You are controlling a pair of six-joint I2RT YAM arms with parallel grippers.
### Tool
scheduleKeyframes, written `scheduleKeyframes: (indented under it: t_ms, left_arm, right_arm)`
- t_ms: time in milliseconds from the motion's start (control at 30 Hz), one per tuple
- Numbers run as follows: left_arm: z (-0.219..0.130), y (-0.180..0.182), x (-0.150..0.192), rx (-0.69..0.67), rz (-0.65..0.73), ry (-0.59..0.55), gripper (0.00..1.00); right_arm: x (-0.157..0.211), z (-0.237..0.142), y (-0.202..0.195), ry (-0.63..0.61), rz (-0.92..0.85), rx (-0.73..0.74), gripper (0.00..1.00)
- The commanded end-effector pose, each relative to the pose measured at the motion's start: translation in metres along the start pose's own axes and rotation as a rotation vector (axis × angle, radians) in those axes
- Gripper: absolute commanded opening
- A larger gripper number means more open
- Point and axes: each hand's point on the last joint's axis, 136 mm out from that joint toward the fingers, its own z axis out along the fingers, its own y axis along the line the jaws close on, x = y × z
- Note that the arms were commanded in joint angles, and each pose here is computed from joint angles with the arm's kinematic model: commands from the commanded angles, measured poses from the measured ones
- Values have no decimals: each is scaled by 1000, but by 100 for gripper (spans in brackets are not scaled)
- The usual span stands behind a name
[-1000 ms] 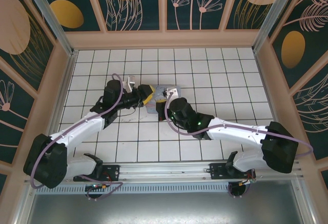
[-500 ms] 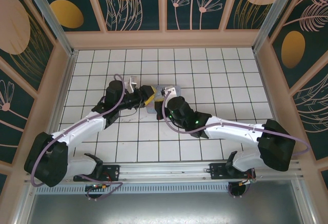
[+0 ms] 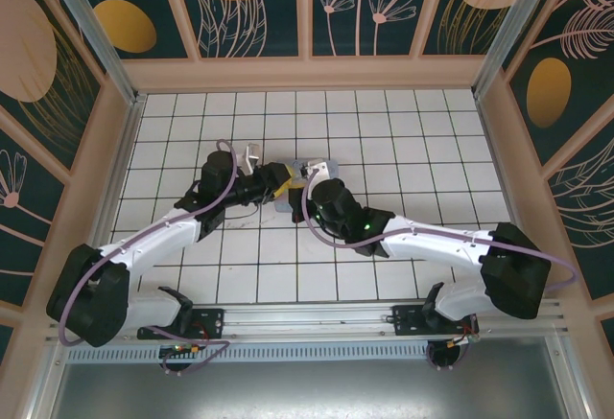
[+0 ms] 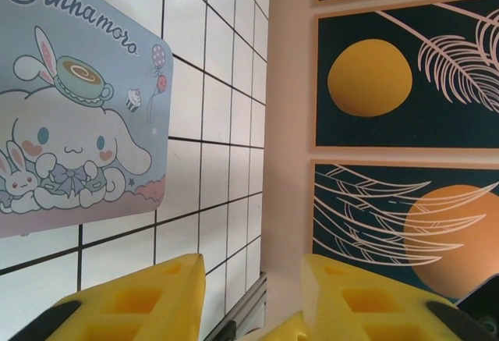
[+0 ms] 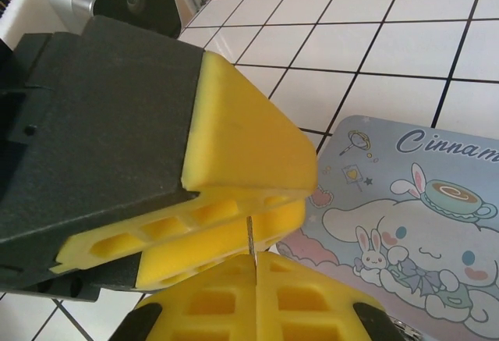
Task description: Unlock the padlock with the key
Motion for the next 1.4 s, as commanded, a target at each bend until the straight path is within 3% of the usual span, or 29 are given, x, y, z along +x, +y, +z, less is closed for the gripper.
scheduleKeyframes:
  t_ms: [0,233,533,767,833,867,1000,1033,1167,1367]
  left_arm:
    - [3,-6,-1,22,23,-6,32]
    - [5,-3,1,16,25,2,23]
    - [8,1,3,9,30,11,18]
    - [11,2,5,12,34,21,0]
    - [11,3,5,9,36,21,0]
    - [11,3,4,9,39,20,0]
    - [12,0,0,23,74,-4,0]
    - [11,-1,-1,31,83,-13,0]
    - [9,-6,-5,65,132,-44,0]
    - [4,-23,-14,110,255,-108,0]
  right_arm:
    - [-16,1,2,-36,2,8,0]
    - [-16,1,1,-38,6,11,0]
    - [-15,4,2,-40,14,7,0]
    - [-14,6,0,-40,24,12,0]
    - [-15,6,-2,-41,36,20,0]
    - [-16,4,-3,-43,47,22,3]
    - [-20,-14,-5,-56,90,-4,36]
    - [-19,-22,-5,-55,101,-15,40]
    - [-11,-49,-25,-111,226,-13,44]
    - [-17,-72,-42,-224,505,-124,48]
